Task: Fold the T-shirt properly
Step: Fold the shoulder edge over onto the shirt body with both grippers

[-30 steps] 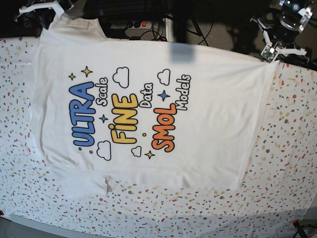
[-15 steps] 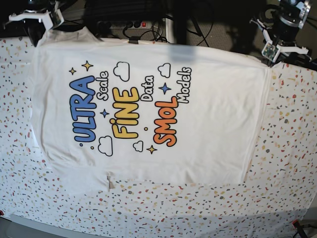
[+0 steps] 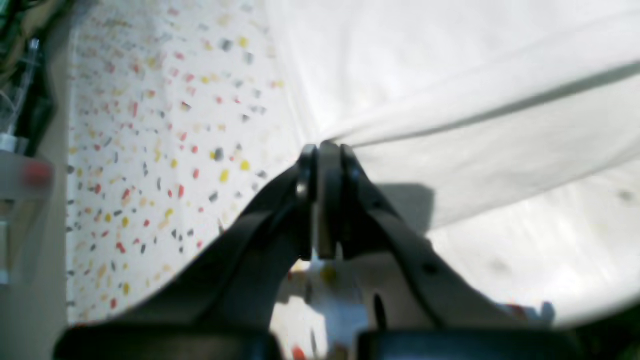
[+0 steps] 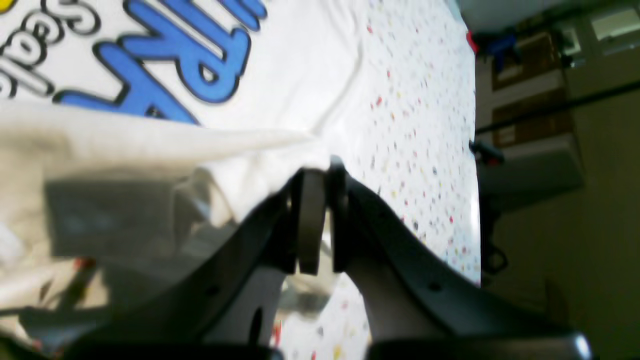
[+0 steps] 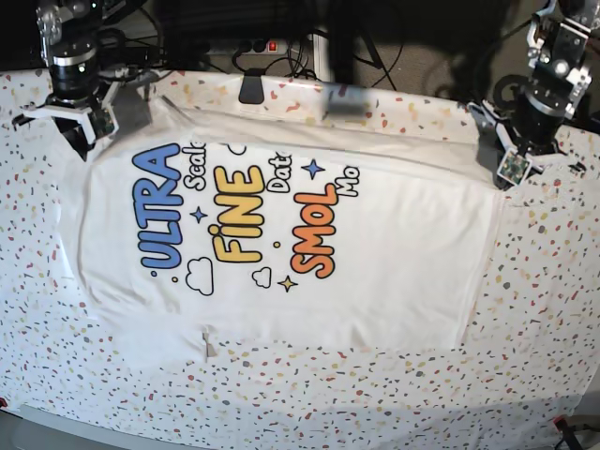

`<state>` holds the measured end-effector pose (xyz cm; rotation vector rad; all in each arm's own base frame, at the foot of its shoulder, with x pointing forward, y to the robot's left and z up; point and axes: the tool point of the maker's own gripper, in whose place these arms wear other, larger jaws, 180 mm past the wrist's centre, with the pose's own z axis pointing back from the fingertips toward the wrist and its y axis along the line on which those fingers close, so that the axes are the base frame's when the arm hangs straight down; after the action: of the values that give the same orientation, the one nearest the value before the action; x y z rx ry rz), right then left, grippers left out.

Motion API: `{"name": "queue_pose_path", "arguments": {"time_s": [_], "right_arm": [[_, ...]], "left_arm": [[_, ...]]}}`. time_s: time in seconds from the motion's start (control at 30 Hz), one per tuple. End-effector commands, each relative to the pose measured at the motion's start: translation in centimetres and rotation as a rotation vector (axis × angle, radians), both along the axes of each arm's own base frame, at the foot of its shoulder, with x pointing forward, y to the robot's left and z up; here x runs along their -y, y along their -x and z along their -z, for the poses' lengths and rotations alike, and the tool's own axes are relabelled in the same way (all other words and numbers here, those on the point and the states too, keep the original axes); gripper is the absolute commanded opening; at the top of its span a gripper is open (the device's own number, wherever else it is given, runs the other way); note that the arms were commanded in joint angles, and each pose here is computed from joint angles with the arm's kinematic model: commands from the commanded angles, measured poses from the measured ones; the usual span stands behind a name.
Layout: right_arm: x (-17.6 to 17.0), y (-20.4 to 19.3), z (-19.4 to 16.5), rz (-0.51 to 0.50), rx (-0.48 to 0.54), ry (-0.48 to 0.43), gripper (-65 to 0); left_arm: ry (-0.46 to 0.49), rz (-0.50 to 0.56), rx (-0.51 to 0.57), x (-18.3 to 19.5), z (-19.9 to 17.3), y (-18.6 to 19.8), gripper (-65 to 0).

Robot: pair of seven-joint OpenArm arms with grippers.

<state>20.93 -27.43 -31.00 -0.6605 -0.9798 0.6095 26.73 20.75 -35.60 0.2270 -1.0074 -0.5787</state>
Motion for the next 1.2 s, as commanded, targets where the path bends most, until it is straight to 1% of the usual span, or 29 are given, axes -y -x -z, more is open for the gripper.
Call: {"name": "queue_pose_path", "arguments": {"time_s": [0.0, 0.07, 0.1, 0.17, 0.23, 0.47, 0.63, 0.73, 0.9, 1.07, 1.17], "right_arm": [[0.2, -0.8, -0.9, -0.002, 0.037, -0.008, -65.0], [0.3, -1.3, -0.6, 0.013, 0.036, -0.056, -65.0], [0.4, -1.6, -0.5, 0.018, 0.036, -0.064, -65.0], [0.9, -2.1, -0.4, 0.028, 0.045, -0.057, -65.0], [1.4, -2.5, -0.2, 0.039, 0.047, -0.050, -65.0], [1.9, -3.6, 1.3, 0.043, 0.039, -0.044, -65.0], [2.3, -4.6, 2.8, 0.061, 0.031, -0.049, -65.0], [2.4, -5.2, 3.2, 0.060, 0.031, -0.047, -65.0], [3.2, -5.8, 3.6, 0.077, 0.029, -0.037, -65.0], [3.2, -6.1, 4.5, 0.046, 0.002, -0.038, -65.0], [3.6, -6.3, 4.8, 0.054, -0.005, -0.033, -65.0]], "left_arm": [[-0.001, -0.004, 0.048, -0.4, -1.2, -1.1, -65.0], [0.013, -0.011, 0.038, -0.7, -0.8, -1.6, -65.0], [0.015, 0.000, 0.025, -0.7, -0.5, -1.8, -65.0], [0.029, 0.012, 0.000, -0.7, 0.1, -1.9, -65.0], [0.028, 0.015, -0.001, -0.9, 0.4, -2.2, -65.0], [0.038, 0.017, 0.038, -1.2, 0.0, -3.3, -65.0], [0.075, 0.042, 0.027, 0.2, 0.4, -3.4, -65.0], [0.101, 0.023, 0.025, 0.6, 0.9, -4.0, -65.0], [0.123, -0.030, 0.009, 0.0, 2.4, -5.5, -65.0], [0.142, -0.009, -0.009, 0.7, 2.9, -6.5, -65.0], [0.143, -0.015, -0.003, 0.5, 2.8, -7.0, -65.0]]}}
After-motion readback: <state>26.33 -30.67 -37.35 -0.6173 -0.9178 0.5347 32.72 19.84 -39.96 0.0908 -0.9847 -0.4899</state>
